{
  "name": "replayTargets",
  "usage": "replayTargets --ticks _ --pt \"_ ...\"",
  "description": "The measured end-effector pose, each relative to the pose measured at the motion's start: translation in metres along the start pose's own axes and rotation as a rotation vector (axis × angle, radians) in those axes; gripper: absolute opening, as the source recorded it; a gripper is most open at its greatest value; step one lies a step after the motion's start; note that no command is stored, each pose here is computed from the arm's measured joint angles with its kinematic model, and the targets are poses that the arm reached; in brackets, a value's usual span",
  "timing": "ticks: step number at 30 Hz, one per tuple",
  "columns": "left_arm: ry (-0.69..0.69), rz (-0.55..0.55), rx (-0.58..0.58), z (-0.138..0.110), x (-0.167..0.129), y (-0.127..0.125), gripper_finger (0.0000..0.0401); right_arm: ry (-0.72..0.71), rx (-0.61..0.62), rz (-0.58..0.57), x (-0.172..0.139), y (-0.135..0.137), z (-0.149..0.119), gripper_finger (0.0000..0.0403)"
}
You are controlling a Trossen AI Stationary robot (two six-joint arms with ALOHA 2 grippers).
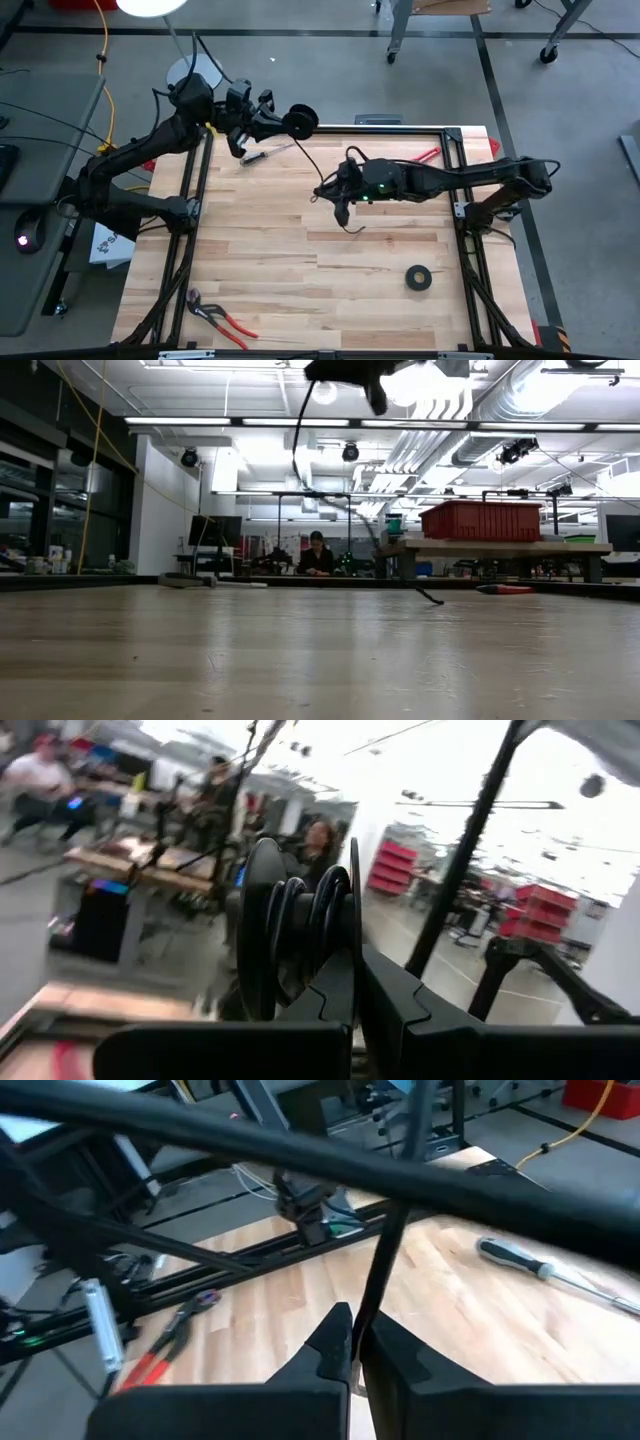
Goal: Coil cords
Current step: Coil the black wire on the black spool
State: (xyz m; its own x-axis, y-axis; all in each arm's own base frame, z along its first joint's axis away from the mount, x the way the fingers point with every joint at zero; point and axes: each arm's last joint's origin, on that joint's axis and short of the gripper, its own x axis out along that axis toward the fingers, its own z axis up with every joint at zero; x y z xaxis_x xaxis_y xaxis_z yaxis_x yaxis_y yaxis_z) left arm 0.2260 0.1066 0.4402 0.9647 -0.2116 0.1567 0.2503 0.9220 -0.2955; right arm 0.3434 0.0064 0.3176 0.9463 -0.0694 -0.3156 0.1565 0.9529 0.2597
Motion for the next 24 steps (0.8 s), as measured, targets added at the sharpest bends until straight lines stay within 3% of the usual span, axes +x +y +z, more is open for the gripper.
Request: replayTargets --ticks 7,12,24 --pt "0.142 0.12 -0.152 -0.011 -0.02 0.005 0.0 -0.032 -0.001 0.051 -0.043 0.015 0.017 0.0002" --pt "0.286 0.113 -0.329 -0.027 -0.025 0.005 0.0 -0.106 0.006 0.079 -0.069 0.017 0.031 0.0001" --pt "0.478 0.067 -0.516 -0.068 0.016 0.012 0.0 -0.161 0.014 0.09 -0.086 0.015 0.041 0.0"
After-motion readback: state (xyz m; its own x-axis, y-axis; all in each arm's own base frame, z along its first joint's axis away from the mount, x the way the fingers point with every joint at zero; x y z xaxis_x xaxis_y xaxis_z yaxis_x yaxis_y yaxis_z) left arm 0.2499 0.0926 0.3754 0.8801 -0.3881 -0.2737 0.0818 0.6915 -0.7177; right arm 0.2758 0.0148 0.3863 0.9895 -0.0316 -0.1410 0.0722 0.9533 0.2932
